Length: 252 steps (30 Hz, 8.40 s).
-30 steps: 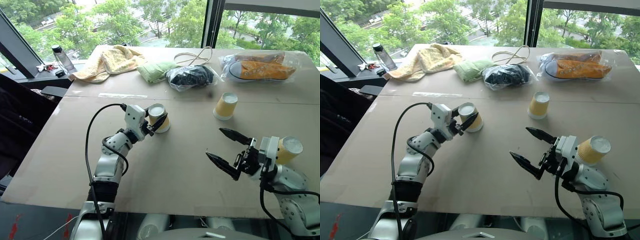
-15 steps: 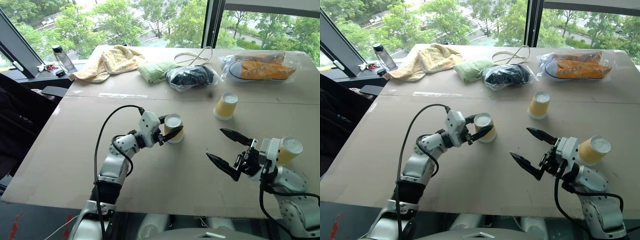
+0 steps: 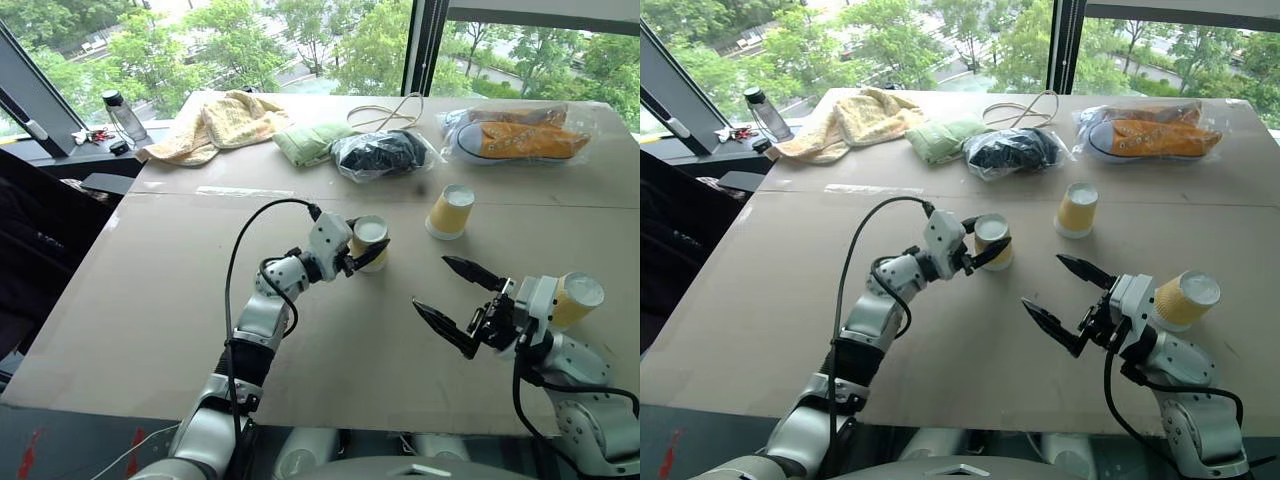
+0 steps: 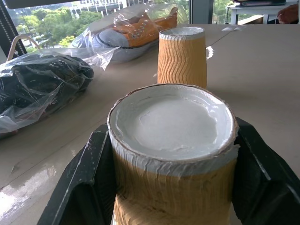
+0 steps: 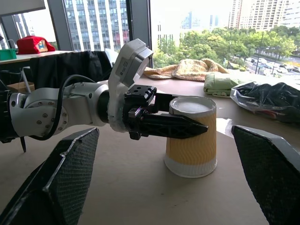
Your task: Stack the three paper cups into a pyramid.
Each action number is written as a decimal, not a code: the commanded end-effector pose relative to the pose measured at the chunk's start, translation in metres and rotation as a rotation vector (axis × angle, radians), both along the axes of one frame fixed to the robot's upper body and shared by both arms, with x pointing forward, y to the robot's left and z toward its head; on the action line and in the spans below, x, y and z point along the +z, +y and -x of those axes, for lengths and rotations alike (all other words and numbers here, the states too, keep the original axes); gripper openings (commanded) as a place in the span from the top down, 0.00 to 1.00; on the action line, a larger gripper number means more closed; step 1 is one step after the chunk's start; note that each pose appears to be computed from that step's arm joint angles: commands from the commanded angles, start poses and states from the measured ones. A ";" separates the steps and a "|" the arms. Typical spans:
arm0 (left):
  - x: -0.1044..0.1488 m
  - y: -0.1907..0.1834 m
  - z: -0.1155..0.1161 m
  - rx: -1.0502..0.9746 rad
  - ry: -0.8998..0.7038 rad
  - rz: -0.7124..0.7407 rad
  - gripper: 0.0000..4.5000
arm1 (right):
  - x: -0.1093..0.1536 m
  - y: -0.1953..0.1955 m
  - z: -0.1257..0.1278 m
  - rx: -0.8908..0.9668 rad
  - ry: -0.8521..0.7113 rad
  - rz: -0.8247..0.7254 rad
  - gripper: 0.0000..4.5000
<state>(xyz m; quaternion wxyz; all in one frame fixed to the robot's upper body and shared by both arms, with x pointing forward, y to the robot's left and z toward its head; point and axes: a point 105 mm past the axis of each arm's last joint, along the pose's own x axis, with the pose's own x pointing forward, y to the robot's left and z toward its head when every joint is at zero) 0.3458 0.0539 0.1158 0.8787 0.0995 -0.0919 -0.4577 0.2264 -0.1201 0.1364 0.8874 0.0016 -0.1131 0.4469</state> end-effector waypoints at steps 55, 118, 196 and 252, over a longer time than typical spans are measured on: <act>0.124 0.037 0.061 -0.244 0.043 -0.095 0.00 | 0.020 -0.027 -0.158 -0.656 -0.031 -0.044 0.50; 0.077 0.057 0.092 -0.177 0.125 -0.157 0.00 | 0.026 0.017 -0.083 -0.323 -0.102 -0.017 0.01; 0.079 0.054 0.085 -0.245 0.154 -0.132 0.00 | 0.078 -0.071 -0.043 -0.537 -0.033 -0.019 0.54; 0.058 0.079 0.113 -0.045 0.251 0.074 0.00 | 0.099 -0.027 -0.048 -0.089 -0.024 0.102 0.01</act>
